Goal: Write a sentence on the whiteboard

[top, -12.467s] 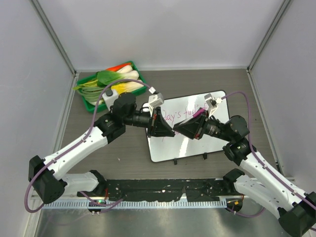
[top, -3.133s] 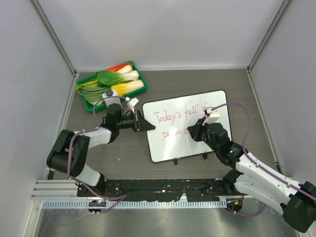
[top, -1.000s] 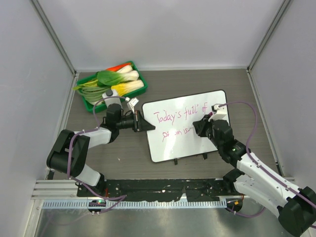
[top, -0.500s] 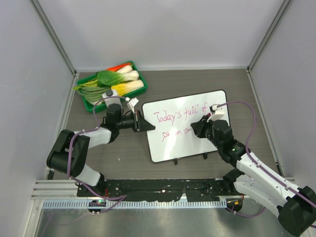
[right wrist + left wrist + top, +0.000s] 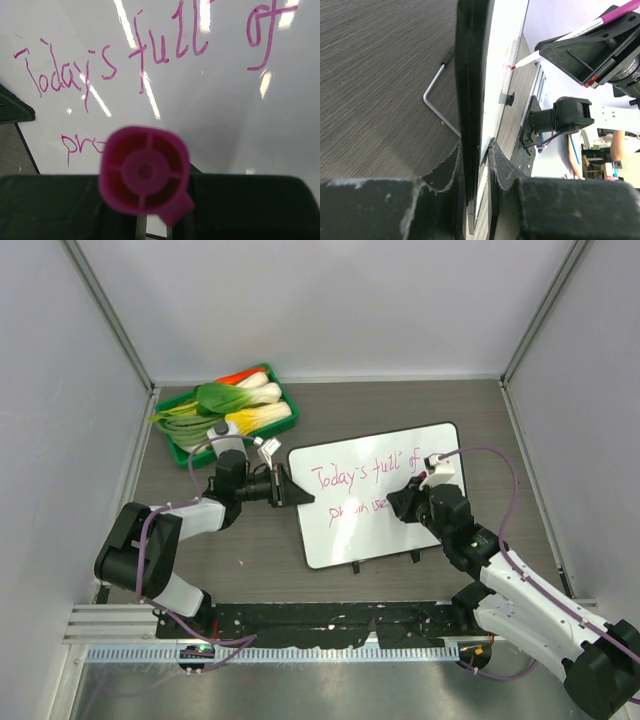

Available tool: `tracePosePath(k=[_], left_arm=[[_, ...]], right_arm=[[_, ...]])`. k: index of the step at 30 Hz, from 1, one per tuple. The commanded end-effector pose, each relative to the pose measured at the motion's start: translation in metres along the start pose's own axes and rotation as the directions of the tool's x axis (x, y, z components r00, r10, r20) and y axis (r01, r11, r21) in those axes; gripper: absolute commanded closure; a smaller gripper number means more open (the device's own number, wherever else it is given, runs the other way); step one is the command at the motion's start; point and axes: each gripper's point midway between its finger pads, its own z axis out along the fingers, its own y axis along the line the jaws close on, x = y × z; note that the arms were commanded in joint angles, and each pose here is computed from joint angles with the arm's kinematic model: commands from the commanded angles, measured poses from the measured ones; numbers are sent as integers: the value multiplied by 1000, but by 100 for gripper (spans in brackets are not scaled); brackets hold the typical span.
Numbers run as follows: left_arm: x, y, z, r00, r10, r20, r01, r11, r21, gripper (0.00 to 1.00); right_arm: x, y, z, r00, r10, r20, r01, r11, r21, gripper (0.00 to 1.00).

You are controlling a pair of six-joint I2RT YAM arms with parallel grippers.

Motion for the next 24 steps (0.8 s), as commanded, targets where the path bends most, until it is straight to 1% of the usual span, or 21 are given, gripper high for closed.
tracePosePath(k=[1,6,14,20,24], left_arm=[[6,44,-1,999,44,10,-42,983,-177,100],[6,44,-1,999,46,9,-44,983,-176,100],[5,44,-1,999,50,11,-47,983,-178,100],[6,44,-1,999,50,12,-47,983,-179,100],[6,44,-1,999,49,11,-46,983,-178,100]], right_arm=[[12,-15,-3,999,-15,-41,18,998,62,99],[13,-21,-3,999,-13,-37,16,996,92,99],[-4,-24,-8,1000,-16,18,14,992,125,99],[-18,-19,-9,998,-15,57,8,993,119,99],[-32,-10,-12,995,-11,98,3,997,83,99]])
